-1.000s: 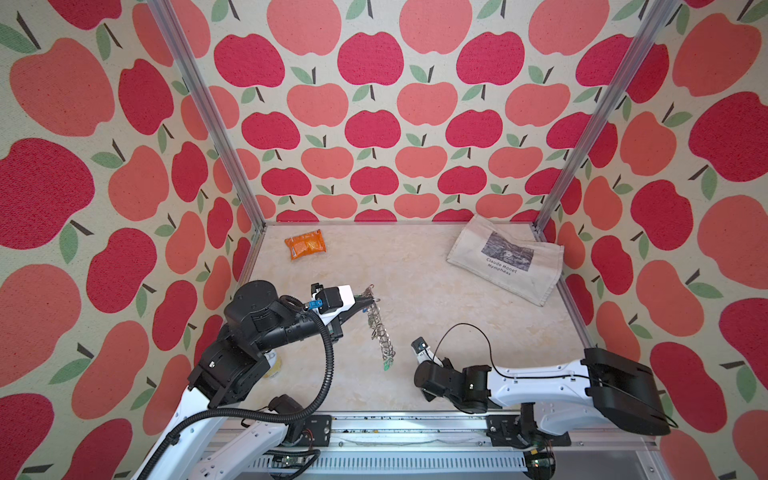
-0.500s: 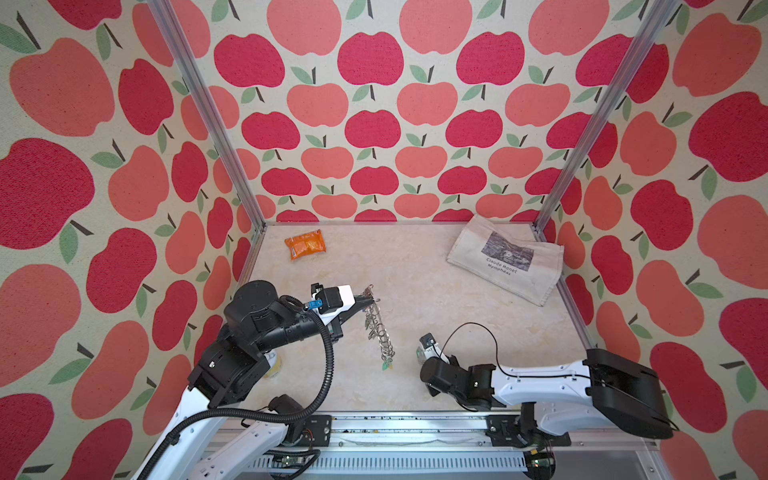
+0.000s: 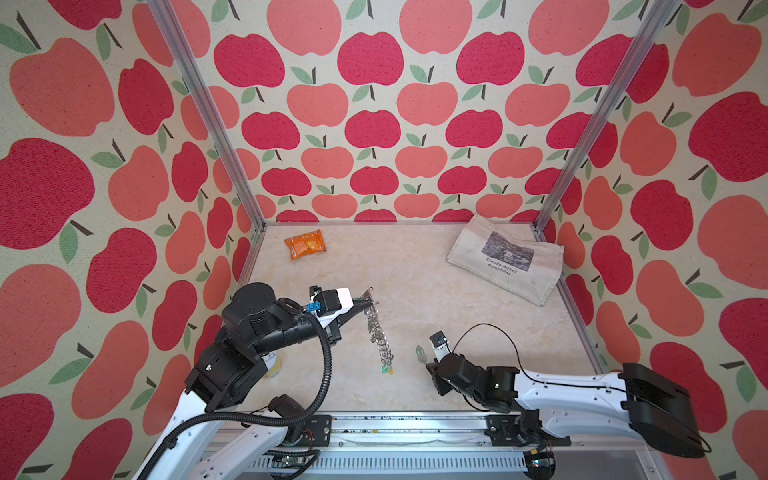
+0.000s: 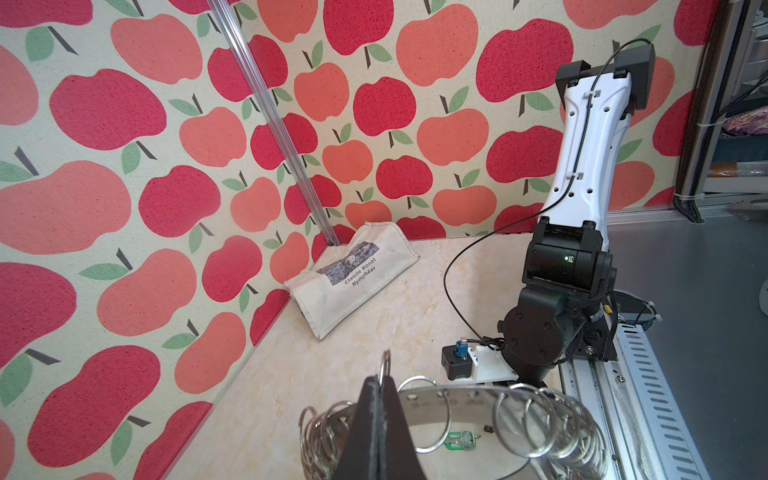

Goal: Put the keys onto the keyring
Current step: 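Lift the green-tagged key with the right gripper and draw it back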

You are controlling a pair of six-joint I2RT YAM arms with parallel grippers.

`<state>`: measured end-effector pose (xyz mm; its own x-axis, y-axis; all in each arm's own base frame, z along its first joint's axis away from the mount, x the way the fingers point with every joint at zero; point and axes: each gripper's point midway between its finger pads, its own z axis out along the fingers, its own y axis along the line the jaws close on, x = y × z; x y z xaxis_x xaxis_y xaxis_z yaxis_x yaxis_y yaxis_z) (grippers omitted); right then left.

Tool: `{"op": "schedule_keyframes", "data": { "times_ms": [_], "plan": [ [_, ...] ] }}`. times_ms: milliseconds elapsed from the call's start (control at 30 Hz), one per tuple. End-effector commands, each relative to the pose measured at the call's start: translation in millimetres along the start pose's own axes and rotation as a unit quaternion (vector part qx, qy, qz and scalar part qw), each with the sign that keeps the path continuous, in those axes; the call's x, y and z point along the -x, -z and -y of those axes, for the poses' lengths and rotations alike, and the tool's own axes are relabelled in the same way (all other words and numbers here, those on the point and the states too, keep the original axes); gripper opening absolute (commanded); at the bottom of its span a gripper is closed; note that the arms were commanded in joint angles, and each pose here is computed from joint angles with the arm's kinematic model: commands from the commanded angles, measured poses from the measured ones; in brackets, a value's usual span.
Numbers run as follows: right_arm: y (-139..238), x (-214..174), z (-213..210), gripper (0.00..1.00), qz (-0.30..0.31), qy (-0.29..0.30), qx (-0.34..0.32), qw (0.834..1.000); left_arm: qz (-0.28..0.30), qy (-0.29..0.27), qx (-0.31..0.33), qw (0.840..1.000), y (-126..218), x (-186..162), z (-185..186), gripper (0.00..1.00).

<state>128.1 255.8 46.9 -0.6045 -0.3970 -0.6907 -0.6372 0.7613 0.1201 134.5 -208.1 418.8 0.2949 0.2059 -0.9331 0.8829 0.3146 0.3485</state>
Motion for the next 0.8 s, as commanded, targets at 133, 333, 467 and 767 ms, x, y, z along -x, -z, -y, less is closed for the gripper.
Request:
{"op": "schedule_keyframes", "data": {
  "times_ms": [133, 333, 467, 767],
  "plan": [
    [-13.1, 2.4, -12.7, 0.33, -0.004, 0.049, 0.016, 0.999, 0.023, -0.026, 0.018, 0.999, 9.7, 16.6, -3.3, 0.00],
    [-18.7, 9.9, -8.4, 0.31, 0.009, 0.061, -0.008, 0.998, 0.023, -0.029, 0.021, 0.999, 11.8, 17.3, -3.2, 0.00],
    [-21.3, 12.2, -8.4, 0.29, 0.014, 0.065, -0.012, 0.998, 0.020, -0.029, 0.022, 0.999, 11.8, 15.2, -3.0, 0.00],
    [-25.1, 10.1, -2.1, 0.25, 0.013, 0.062, -0.023, 0.998, 0.019, -0.028, 0.024, 0.999, 11.5, 15.2, -4.3, 0.00]
  ]
}}
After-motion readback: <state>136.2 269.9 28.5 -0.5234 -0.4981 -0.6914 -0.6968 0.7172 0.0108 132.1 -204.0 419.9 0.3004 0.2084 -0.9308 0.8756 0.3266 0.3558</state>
